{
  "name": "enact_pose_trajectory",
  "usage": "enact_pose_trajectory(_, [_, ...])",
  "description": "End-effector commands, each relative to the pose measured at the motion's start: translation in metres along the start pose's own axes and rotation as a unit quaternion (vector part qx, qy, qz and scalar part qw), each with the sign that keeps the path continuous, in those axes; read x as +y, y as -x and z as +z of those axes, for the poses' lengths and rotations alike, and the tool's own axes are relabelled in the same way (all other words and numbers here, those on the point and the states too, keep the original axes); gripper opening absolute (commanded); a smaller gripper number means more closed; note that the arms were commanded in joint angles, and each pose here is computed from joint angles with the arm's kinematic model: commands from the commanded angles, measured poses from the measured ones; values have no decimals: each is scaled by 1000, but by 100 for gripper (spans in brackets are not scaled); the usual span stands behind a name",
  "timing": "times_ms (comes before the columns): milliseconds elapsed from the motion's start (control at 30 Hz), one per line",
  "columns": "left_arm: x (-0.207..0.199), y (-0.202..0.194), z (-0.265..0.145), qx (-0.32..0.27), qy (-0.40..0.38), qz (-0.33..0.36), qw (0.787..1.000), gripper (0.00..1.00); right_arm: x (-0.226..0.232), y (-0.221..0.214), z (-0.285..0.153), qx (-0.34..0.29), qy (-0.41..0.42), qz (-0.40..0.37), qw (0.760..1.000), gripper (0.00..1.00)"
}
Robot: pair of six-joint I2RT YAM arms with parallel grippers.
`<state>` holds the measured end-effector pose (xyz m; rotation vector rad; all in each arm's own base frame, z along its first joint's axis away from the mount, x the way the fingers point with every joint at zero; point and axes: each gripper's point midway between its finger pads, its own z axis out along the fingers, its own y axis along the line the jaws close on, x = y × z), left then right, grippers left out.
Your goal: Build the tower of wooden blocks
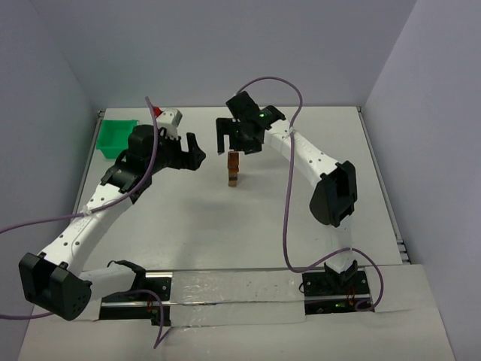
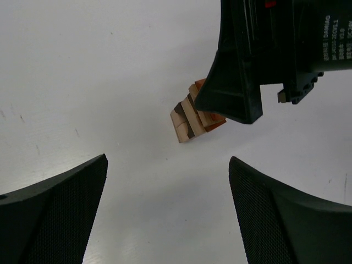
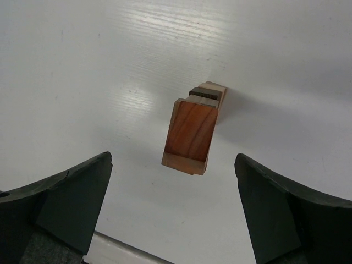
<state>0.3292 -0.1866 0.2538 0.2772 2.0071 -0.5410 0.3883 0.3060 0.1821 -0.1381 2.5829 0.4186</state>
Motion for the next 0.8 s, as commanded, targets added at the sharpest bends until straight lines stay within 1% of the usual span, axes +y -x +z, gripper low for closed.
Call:
enact_pose_trajectory(0, [4,19,1,14,-3,-14,1000,99,9,40,-51,-75,45,-27,996,100])
enact_pose_trajectory(33, [4,24,4,15,-1,-12,1000,99,5,40,-51,-74,45,-26,996,100])
enact_pose_trajectory(133, [27,16,20,90,43,-12,995,99,-11,56,-81,-113,56,-34,991,100])
enact_pose_trajectory(200, [46,16,25,107,86,-9,990,99,-33,62,-89,-130,54,-34,989,100])
enact_pose_trajectory(267, [57,21,28,107,106,-4,989,99,-54,71,-104,-157,56,-40,985,100])
enact_pose_trajectory(333, [61,26,29,101,102,3,990,99,-74,74,-114,-177,48,-44,982,100])
enact_pose_trajectory(433, [67,27,31,97,98,2,990,99,-117,67,-110,-175,22,-49,983,100])
enact_pose_trajectory(467, [70,26,32,98,99,0,990,99,-128,61,-106,-169,13,-47,984,100])
enact_pose_trajectory(567, [81,20,37,104,108,-9,989,99,-160,56,-110,-176,-16,-35,984,100])
enact_pose_trajectory(633, [93,16,38,108,122,-24,986,99,-176,43,-104,-170,-35,-31,984,100])
enact_pose_trajectory(700, [103,12,39,112,126,-39,985,99,-184,42,-112,-189,-44,-28,981,100])
enact_pose_trajectory(767, [115,12,38,109,131,-57,984,99,-187,34,-114,-191,-45,-27,980,100])
